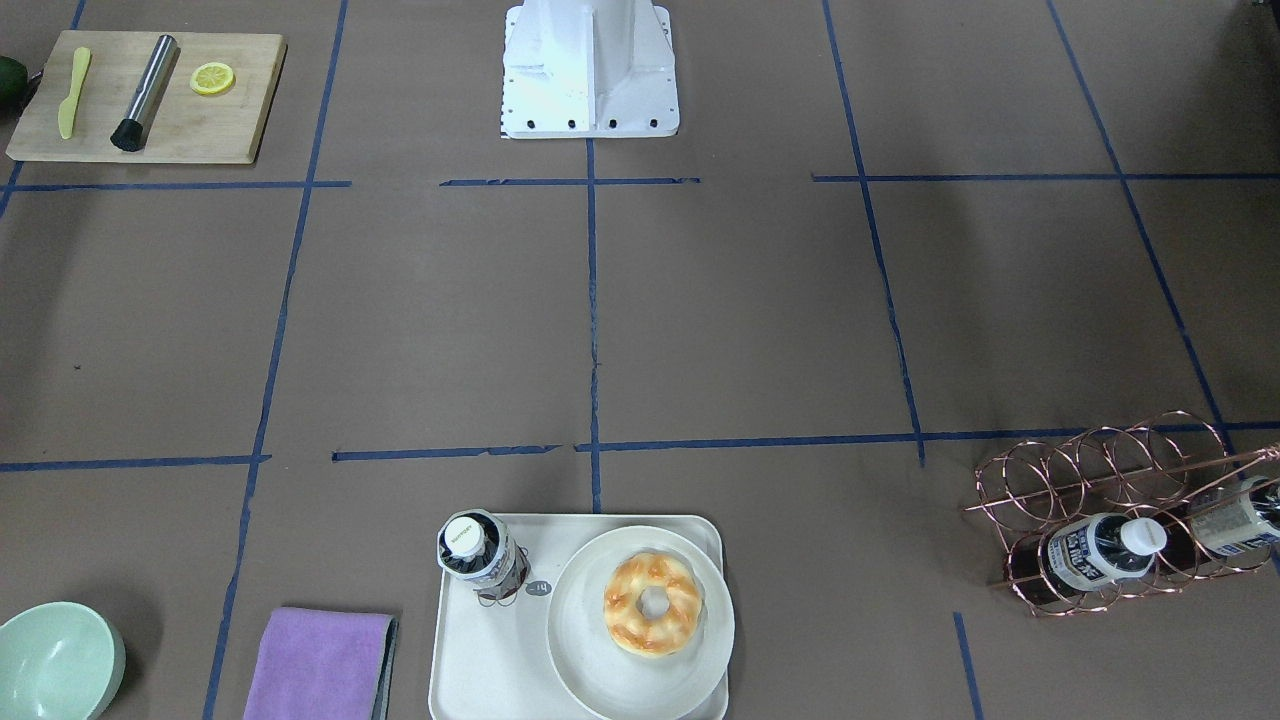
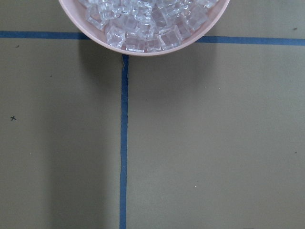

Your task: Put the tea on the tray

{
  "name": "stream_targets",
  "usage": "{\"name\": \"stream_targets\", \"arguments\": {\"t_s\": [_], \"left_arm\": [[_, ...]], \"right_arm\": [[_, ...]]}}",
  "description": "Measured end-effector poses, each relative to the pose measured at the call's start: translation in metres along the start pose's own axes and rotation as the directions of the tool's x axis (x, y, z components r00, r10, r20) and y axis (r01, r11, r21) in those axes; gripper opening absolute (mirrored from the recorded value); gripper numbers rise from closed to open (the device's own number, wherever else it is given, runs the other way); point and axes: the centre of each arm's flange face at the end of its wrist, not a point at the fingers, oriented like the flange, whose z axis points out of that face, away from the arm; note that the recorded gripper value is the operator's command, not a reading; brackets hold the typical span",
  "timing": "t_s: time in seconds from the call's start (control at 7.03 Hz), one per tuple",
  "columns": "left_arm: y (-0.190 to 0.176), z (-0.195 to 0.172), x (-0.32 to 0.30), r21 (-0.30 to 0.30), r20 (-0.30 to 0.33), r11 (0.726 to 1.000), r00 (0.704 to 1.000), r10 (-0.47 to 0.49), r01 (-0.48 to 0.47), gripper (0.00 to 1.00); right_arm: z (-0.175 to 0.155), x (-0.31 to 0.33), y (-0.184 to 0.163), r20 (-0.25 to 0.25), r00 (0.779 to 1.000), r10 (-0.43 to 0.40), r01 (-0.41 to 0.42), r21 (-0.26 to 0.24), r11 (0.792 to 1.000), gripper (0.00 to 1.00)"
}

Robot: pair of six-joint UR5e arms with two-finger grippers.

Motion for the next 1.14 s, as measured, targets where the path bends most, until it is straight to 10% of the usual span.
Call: {"name": "stream_targets", "arguments": {"t_s": [1.14], "left_arm": [[0.0002,0.0001,0.0,0.003,0.001,1.0,1.0,-0.001,0.001,1.0]], "right_arm": [[0.0011,-0.0005,0.0001,0.014,1.0,0.005,-0.005,-0.001,1.0,1.0]]}}
